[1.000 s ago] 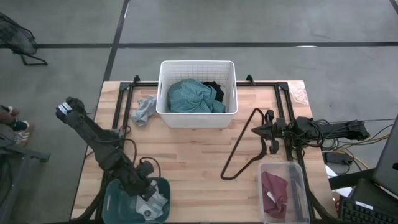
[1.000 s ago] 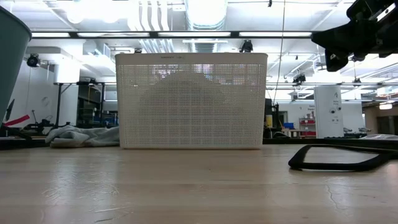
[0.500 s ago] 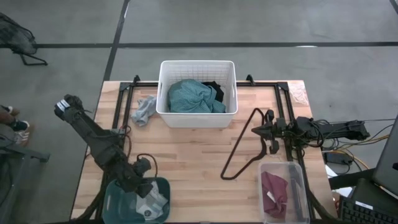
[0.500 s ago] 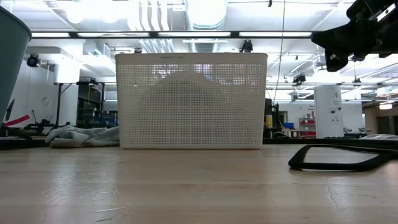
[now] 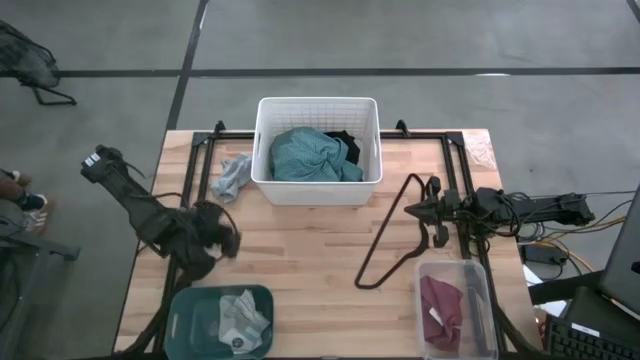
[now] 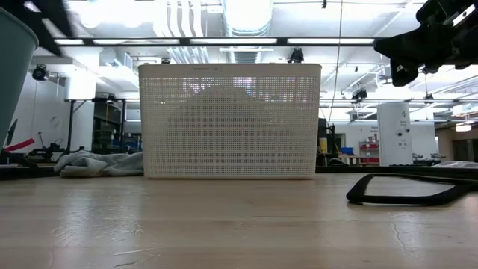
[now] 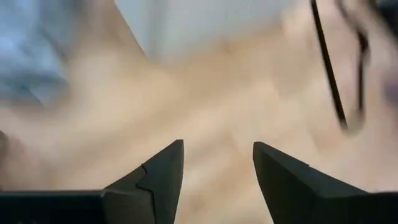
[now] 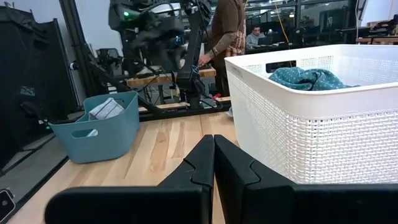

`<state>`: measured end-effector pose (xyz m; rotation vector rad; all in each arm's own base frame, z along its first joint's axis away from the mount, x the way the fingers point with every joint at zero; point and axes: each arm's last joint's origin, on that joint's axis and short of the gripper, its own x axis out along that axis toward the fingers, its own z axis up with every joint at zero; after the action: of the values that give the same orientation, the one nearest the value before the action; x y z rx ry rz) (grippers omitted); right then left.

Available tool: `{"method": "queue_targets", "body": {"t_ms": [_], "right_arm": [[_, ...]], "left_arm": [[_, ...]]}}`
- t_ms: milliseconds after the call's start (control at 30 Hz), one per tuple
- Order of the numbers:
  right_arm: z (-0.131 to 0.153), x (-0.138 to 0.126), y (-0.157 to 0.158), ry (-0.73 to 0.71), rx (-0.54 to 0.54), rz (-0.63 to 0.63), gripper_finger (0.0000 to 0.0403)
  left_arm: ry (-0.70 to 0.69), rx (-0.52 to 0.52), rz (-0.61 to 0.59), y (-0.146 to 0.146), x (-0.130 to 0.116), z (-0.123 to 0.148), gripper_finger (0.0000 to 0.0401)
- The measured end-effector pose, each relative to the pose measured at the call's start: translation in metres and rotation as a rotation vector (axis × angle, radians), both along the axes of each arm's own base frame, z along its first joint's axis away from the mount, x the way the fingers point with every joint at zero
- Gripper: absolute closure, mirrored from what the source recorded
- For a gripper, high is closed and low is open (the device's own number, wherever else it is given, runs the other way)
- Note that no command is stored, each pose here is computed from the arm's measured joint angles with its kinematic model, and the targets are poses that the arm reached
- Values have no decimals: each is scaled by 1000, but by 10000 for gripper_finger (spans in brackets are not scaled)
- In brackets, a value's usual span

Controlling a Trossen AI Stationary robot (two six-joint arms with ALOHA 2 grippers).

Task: Pick & Place Cloths
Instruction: Put the gray underwear into the transparent bin

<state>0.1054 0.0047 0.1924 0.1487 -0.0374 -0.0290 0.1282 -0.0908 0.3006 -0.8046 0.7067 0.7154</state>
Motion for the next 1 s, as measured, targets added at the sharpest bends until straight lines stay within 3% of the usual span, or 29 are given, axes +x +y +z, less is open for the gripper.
{"method": "queue_targets", "body": {"t_ms": [167, 300, 500, 667, 833, 1000], "right_arm": [[0, 0, 0, 0, 0, 0, 394], [0, 0, 0, 1, 0, 0, 394], [0, 0, 0, 2, 0, 0, 394], [0, 0, 0, 4, 0, 0, 394], [-1, 0, 0, 6, 0, 0, 394], [-1, 0, 0, 7, 0, 0, 394]], "left_arm": [[-10, 203, 175, 24, -6, -1, 204], [59, 210, 303, 41, -1, -14, 204], [322, 144, 381, 68, 1, -42, 204], [424, 157, 379, 88, 5, -59, 204], [467, 202, 219, 105, 16, -75, 204], [511, 125, 245, 120, 15, -92, 204]]}}
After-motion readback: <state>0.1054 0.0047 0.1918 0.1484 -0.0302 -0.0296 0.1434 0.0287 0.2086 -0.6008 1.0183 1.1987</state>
